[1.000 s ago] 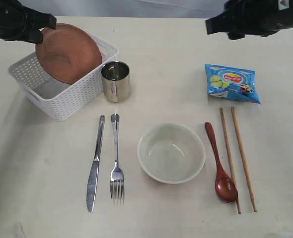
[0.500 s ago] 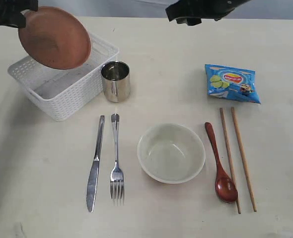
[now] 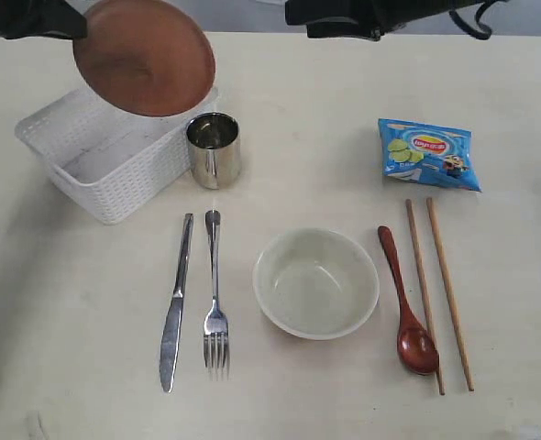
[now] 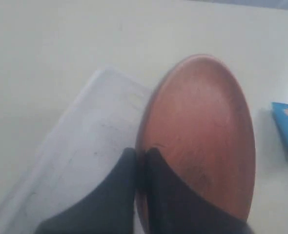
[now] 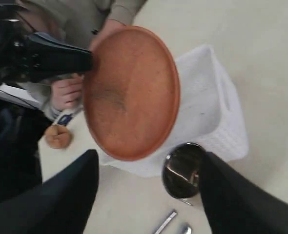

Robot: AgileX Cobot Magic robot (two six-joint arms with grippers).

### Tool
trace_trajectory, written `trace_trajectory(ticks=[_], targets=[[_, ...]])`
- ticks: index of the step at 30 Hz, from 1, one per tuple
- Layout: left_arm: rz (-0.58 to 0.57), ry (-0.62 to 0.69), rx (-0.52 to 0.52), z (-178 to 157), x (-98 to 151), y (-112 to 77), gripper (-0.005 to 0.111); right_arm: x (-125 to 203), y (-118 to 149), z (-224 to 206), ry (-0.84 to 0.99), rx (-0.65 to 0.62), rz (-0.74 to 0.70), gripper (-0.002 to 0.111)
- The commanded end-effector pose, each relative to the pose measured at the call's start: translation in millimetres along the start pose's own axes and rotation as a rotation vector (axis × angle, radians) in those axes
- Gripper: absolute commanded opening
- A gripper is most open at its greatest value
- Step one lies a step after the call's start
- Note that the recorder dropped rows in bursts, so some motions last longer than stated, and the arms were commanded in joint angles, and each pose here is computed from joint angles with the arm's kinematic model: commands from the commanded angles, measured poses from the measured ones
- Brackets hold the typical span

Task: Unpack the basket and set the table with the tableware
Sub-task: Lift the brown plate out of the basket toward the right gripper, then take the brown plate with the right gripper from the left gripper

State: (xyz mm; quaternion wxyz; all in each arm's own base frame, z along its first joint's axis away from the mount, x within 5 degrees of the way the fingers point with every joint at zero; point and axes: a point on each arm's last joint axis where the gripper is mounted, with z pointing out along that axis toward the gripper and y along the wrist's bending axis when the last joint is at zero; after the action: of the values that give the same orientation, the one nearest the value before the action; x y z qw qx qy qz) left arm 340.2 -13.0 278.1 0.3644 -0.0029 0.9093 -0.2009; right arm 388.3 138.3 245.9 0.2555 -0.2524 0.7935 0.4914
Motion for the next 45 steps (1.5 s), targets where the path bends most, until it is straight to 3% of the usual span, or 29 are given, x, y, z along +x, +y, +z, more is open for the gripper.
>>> trace_trajectory(ticks=[1,9,16,19,20,22,25,28,32,34,41,45], targets=[[0.004,-0.029,0.1,-4.9,-4.5,-11.2,0.0,-2.0,-3.2,5.5,-0.07,-0.134,0.001,0.068],[0.008,-0.032,0.24,-7.0,-4.7,-23.8,0.0,7.6,-19.3,17.9,-0.06,-0.143,0.007,0.068],[0.024,-0.036,0.281,-6.5,-3.8,-29.4,0.0,13.9,-2.3,45.6,-0.01,-0.196,-0.026,0.067],[0.026,-0.036,0.281,-6.5,-3.7,-29.4,0.0,15.7,4.5,53.6,0.006,-0.213,-0.031,0.037],[0.028,-0.037,0.281,-6.5,-3.7,-29.4,0.0,15.8,4.7,53.9,0.008,-0.214,-0.016,0.021],[0.028,-0.037,0.281,-6.5,-3.7,-29.4,0.0,15.6,4.2,53.3,0.011,-0.212,0.023,0.0],[0.021,-0.036,0.281,-6.5,-3.7,-29.4,0.005,15.6,4.2,53.3,0.014,-0.212,0.058,0.0],[0.021,-0.037,0.279,-6.4,-3.9,-29.2,0.023,14.3,-0.3,47.9,0.005,-0.201,0.087,0.0],[0.021,-0.037,0.279,-6.4,-3.9,-29.2,0.056,12.6,-21.1,23.1,-0.012,-0.141,0.161,0.0],[0.021,-0.039,0.277,-6.4,-4.0,-29.0,0.065,13.5,-32.2,9.2,-0.011,-0.104,0.199,0.0],[0.021,-0.042,0.274,-6.3,-4.3,-28.8,0.063,24.9,-76.0,-54.5,-0.012,0.06,0.364,0.0],[0.02,-0.044,0.271,-6.3,-4.5,-28.5,0.062,43.0,-85.6,-62.6,0.075,0.123,0.445,0.0]])
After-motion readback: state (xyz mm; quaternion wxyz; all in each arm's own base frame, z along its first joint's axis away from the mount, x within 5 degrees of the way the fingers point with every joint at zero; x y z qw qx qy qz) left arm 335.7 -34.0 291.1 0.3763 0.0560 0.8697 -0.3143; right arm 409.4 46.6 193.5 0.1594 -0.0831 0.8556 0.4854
